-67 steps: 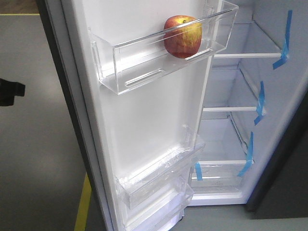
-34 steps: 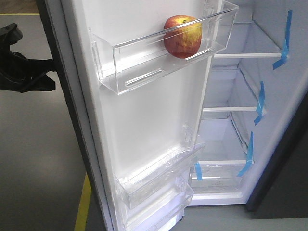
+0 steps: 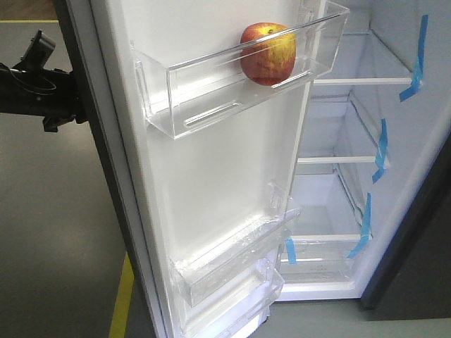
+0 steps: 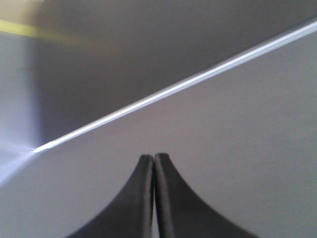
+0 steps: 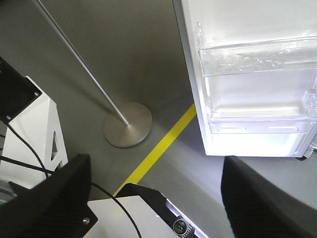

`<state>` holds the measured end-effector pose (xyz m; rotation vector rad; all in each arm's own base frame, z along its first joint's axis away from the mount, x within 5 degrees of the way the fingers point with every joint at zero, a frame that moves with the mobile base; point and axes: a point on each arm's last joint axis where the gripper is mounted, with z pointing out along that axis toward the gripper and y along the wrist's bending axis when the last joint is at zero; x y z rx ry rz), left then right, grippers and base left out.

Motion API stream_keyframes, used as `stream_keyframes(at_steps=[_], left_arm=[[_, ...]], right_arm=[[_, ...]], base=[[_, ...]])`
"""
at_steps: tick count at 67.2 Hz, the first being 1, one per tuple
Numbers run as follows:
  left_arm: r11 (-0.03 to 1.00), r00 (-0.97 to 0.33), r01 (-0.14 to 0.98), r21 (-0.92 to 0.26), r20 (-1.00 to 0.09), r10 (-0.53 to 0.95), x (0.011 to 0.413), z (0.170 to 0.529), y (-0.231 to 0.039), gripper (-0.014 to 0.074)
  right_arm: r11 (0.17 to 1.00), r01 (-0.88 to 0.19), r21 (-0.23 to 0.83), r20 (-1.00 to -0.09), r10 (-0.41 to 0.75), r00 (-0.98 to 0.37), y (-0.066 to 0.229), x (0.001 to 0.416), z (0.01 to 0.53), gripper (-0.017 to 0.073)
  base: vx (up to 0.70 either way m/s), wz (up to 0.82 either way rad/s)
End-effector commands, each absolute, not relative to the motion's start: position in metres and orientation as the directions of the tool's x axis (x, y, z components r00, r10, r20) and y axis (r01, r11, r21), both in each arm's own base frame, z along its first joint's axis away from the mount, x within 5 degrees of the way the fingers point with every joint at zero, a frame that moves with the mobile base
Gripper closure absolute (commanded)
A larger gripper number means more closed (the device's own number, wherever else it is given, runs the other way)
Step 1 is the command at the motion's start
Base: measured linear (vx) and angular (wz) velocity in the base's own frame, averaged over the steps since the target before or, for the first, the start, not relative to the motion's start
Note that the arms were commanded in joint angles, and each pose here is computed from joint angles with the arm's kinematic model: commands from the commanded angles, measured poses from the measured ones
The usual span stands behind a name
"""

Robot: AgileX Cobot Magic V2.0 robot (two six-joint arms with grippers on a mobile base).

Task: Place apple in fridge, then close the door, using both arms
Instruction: 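Swing the left gripper out to the outer edge of the refrigerator door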

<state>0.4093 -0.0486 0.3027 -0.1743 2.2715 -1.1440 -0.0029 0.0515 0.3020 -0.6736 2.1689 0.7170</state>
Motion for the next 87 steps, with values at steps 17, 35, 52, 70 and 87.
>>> stream_keyframes(at_steps=[17, 35, 52, 70, 87], left_arm=[[0.509, -0.826, 0.313, -0.802, -0.494, -0.271, 0.391, 0.339, -0.063, 0.0600], [0.485, -0.819, 0.422, -0.766, -0.551, -0.159, 0.381, 0.344, -0.090, 0.0600], [0.449, -0.788, 0.517, -0.729, -0.610, -0.084, 0.366, 0.357, -0.123, 0.0600], [0.373, -0.729, 0.633, -0.678, -0.684, -0.006, 0.348, 0.368, -0.164, 0.0600], [0.299, -0.662, 0.720, -0.626, -0.749, 0.025, 0.331, 0.373, -0.206, 0.0600]], right_arm=[[0.699, -0.656, 0.286, -0.805, -0.196, -0.560, 0.054, 0.000, 0.312, 0.0035], [0.699, -0.656, 0.286, -0.804, -0.197, -0.561, 0.054, -0.001, 0.312, 0.0035], [0.699, -0.656, 0.286, -0.805, -0.196, -0.560, 0.054, 0.000, 0.312, 0.0035], [0.699, -0.656, 0.286, -0.805, -0.196, -0.560, 0.054, 0.000, 0.312, 0.0035], [0.699, -0.656, 0.286, -0.805, -0.196, -0.560, 0.054, 0.000, 0.312, 0.0035]], base=[[0.00, 0.00], [0.00, 0.00], [0.00, 0.00], [0.00, 0.00], [0.00, 0.00]])
